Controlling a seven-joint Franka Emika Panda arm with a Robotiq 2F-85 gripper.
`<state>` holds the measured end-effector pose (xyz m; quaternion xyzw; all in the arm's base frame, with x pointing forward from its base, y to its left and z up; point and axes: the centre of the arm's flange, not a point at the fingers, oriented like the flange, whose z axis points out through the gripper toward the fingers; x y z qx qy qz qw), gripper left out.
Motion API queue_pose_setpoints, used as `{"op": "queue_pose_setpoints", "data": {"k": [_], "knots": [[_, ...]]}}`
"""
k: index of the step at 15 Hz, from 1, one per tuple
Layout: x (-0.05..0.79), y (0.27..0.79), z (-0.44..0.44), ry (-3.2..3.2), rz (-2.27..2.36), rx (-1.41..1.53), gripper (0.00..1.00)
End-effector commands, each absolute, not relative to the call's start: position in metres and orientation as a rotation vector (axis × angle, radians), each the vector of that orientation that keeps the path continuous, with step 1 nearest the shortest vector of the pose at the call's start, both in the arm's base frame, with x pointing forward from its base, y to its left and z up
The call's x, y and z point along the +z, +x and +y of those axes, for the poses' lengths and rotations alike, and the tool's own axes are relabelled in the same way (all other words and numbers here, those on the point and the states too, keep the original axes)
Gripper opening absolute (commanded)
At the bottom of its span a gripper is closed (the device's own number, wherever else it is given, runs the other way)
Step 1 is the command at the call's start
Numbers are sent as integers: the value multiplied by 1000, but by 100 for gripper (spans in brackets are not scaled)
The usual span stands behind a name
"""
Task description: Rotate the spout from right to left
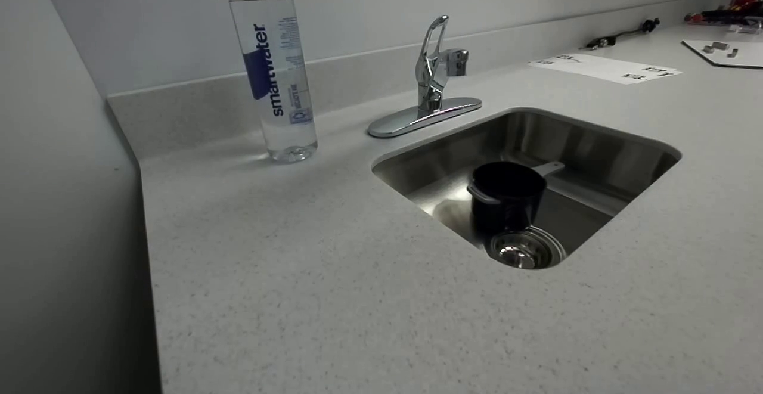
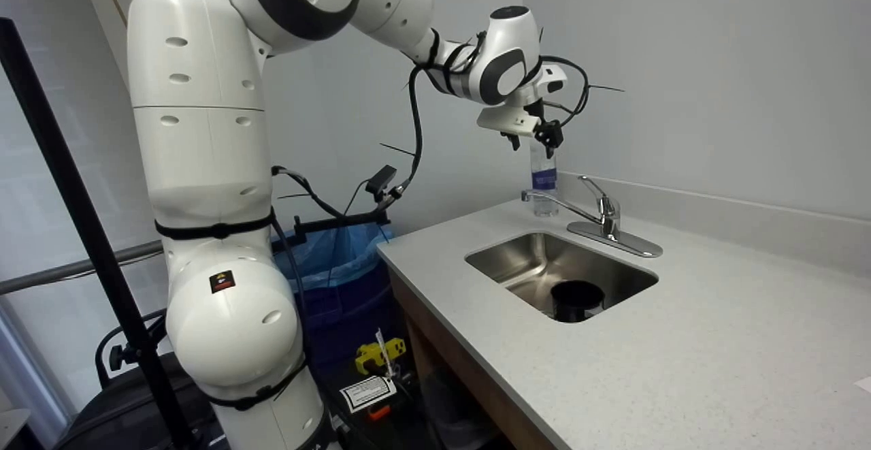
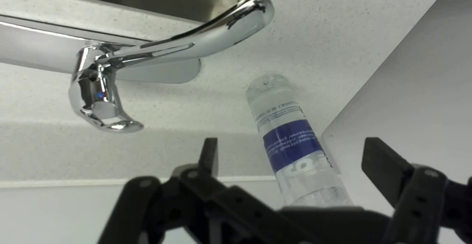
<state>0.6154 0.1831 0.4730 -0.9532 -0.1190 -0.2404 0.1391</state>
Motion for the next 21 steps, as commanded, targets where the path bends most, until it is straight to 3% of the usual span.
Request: {"op": "queue_pose_setpoints", "data": {"k": [1, 13, 21], "knots": [[492, 608, 148, -2737, -332, -710, 100], [521, 610, 42, -2777, -248, -773, 100], [517, 621, 48, -2797, -228, -781, 100]]}}
